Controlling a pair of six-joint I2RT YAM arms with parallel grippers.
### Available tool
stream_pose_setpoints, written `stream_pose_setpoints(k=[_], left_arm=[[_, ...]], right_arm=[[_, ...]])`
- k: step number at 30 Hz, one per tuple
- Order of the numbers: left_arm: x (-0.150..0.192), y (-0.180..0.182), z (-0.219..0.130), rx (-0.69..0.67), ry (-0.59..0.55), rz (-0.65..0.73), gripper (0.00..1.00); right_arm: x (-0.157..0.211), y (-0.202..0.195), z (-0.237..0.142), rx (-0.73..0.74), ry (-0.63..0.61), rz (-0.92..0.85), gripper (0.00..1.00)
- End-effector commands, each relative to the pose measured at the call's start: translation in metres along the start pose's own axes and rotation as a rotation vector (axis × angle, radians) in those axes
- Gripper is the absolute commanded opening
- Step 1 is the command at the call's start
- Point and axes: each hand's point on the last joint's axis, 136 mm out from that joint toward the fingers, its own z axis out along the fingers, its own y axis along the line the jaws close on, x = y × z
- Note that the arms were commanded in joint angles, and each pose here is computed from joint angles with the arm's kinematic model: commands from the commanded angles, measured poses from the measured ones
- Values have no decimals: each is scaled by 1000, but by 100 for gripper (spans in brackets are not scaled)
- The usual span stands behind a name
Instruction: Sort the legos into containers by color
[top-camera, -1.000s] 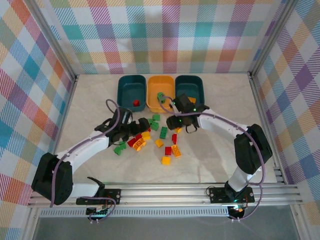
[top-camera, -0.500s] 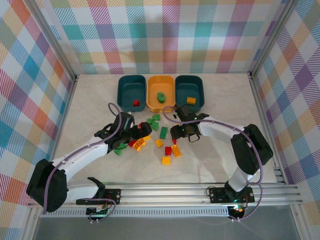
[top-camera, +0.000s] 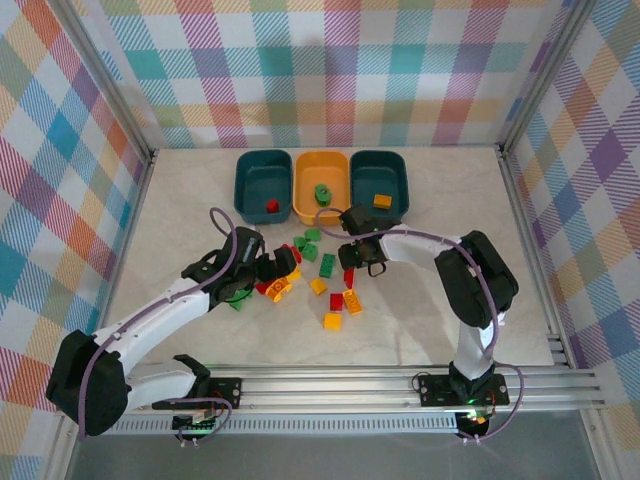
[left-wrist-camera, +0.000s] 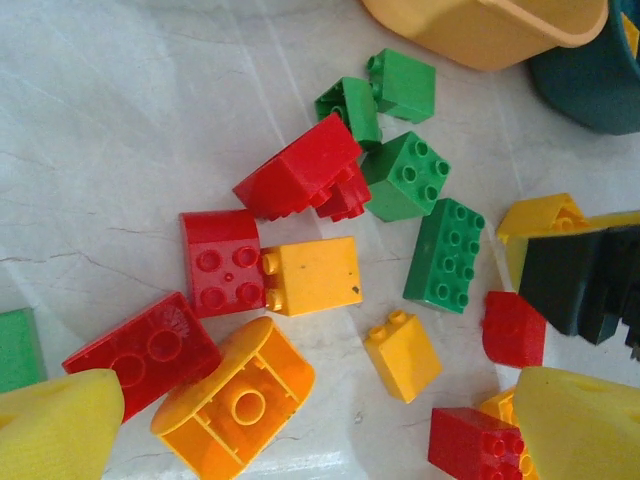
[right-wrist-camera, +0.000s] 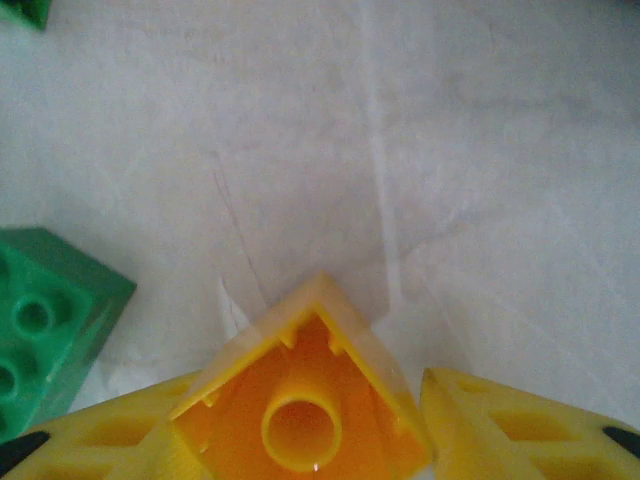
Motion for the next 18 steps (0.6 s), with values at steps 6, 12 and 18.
stream_pose_setpoints(k=[6,12,18], left_arm=[[-10,-7,-2,-9,-6,33,100],[-14,-6,1,-24,-7,41,100],[-19,-8,10,-54,15,46,100]], right_arm=[[-22,1,14,-10,-8,20,49],[-31,0,-3,-8,-50,7,26],[-86,-9,-55,-5,-216,13,25]])
